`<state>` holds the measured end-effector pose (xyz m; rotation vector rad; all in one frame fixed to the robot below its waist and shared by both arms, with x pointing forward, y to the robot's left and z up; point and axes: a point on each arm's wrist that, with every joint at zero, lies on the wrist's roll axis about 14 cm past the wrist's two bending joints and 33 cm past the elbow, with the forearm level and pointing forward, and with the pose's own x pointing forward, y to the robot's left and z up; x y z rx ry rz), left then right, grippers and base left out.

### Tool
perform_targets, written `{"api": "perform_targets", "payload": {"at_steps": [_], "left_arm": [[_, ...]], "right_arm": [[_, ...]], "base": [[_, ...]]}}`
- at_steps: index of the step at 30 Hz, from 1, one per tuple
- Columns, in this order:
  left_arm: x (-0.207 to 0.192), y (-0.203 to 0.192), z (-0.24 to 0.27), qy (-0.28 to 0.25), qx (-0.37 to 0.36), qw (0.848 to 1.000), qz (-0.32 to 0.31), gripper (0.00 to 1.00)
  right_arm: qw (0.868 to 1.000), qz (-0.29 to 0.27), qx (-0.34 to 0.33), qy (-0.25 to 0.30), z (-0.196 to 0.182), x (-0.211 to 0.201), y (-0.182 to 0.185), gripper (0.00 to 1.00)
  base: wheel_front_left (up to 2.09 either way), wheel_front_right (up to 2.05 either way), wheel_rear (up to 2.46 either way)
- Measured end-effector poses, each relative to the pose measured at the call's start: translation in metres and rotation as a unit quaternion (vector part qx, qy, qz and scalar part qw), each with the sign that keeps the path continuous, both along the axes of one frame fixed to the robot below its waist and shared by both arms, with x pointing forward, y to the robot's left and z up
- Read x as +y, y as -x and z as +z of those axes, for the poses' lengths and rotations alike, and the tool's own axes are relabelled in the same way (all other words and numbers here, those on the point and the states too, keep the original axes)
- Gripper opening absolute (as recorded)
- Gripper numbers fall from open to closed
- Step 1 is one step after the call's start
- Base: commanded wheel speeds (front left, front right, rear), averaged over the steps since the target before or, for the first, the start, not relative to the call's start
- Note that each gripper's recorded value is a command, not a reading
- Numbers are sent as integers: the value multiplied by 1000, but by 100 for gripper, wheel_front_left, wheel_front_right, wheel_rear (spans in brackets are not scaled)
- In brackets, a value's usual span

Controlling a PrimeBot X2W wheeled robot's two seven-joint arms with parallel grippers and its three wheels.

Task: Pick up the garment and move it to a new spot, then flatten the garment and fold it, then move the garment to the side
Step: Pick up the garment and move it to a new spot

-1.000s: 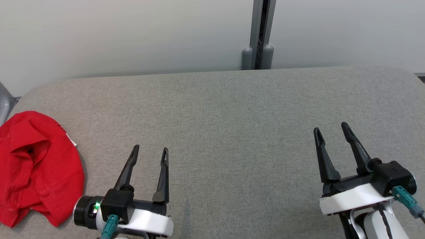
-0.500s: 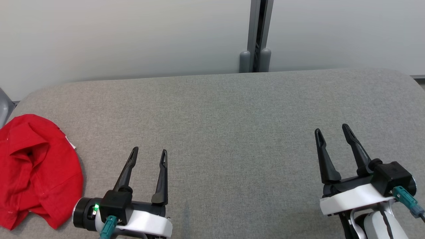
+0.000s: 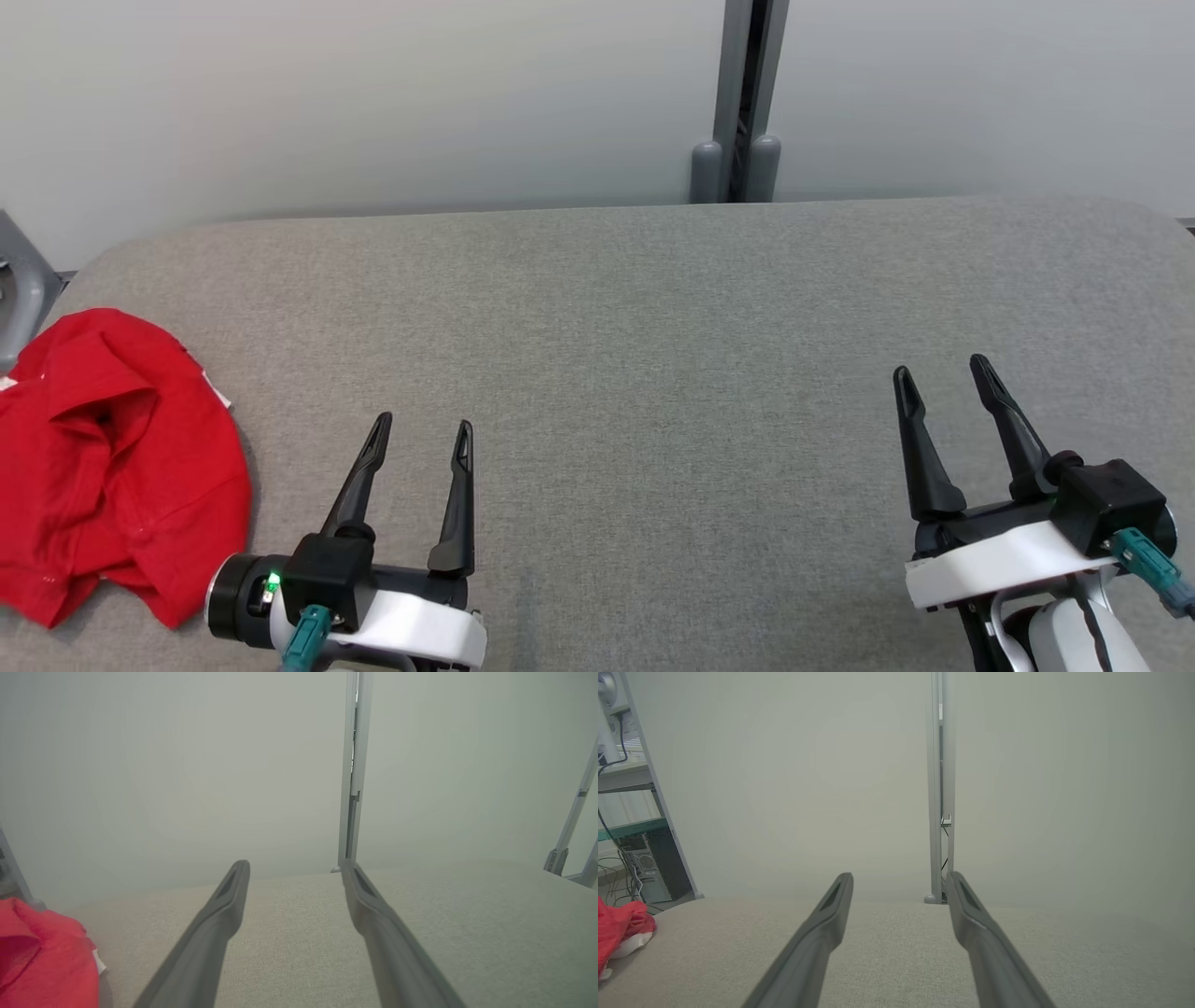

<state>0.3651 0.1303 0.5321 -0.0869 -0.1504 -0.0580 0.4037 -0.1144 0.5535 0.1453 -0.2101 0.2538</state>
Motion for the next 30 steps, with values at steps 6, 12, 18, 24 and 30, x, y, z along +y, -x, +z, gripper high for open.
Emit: {"api": "perform_targets", "payload": {"at_steps": [6,12,18,24,30], "left_arm": [[24,6,1,-1,-1,999,38,100],[66,24,2,0,-2,994,105,100],[108,54,1,-5,-1,985,173,100],[142,88,1,-11,0,972,234,100],[166,116,0,-13,4,958,287,100]], "right_arm": [[999,42,-3,-1,1,30,-6,100],[993,117,-6,5,1,83,-5,100],[982,186,-16,17,3,132,1,100],[967,254,-20,8,8,179,14,100],[948,318,-14,7,3,220,31,100]], "base": [[0,0,0],[0,0,0],[0,0,0],[0,0,0],[0,0,0]]}}
